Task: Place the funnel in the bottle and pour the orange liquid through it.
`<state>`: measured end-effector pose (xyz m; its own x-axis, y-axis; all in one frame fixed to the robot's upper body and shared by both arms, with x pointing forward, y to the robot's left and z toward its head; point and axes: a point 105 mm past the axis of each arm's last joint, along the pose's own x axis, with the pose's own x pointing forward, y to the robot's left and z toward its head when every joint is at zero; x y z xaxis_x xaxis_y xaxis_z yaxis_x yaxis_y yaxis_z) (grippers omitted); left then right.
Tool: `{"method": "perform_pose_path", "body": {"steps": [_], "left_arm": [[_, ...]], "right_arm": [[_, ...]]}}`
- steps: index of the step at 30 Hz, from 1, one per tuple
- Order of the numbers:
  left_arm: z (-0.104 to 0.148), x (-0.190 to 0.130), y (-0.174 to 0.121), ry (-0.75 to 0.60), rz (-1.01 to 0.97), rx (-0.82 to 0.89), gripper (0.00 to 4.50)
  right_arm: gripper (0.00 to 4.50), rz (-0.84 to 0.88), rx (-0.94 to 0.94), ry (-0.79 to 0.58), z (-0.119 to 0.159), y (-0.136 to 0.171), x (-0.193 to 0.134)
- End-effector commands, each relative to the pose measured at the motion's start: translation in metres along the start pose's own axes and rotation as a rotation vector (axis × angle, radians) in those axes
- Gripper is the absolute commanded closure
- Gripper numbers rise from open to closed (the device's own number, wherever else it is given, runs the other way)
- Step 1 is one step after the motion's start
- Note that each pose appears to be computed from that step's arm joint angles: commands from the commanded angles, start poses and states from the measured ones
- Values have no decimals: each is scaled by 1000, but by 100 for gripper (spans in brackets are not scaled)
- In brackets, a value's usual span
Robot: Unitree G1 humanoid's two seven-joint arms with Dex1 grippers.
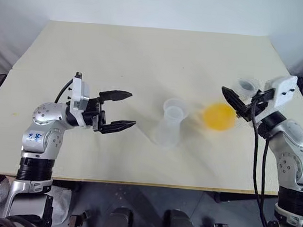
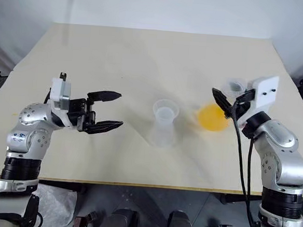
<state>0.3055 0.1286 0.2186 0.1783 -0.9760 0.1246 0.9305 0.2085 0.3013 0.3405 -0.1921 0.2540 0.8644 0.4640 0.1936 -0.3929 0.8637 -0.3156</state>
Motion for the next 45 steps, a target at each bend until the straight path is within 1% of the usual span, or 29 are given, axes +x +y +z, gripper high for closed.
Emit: {"method": "perform_pose_path", "body": {"steps": [1,5,9,12,15,21,25,36,42,45], "left_arm": [[3,7,1,-10,-29,34,0],[1,13,2,-19,-49,33,0],[-2,19,1,-24,-69,30,0],[-3,21,1,-28,-72,29,0],[-5,22,-3,-31,-90,28,0],[-4,23,-3,-37,-92,35,0],[-2,22,-3,-36,-99,38,0],[-4,17,-1,-12,-142,41,0],[-4,20,3,-14,-149,48,0],[-4,21,4,-15,-153,50,0]], "right_arm": [[202,-32,-208,-93,35,1,4],[202,6,-377,-96,43,14,9],[202,88,-584,-71,39,33,10],[202,81,-640,-78,40,35,10],[202,117,-731,-107,46,49,11],[202,160,-866,-126,51,67,16],[202,181,-995,-133,54,78,21],[202,208,-1173,-185,68,89,27],[202,210,-1277,-200,73,91,30],[202,206,-1294,-198,73,89,32]]}}
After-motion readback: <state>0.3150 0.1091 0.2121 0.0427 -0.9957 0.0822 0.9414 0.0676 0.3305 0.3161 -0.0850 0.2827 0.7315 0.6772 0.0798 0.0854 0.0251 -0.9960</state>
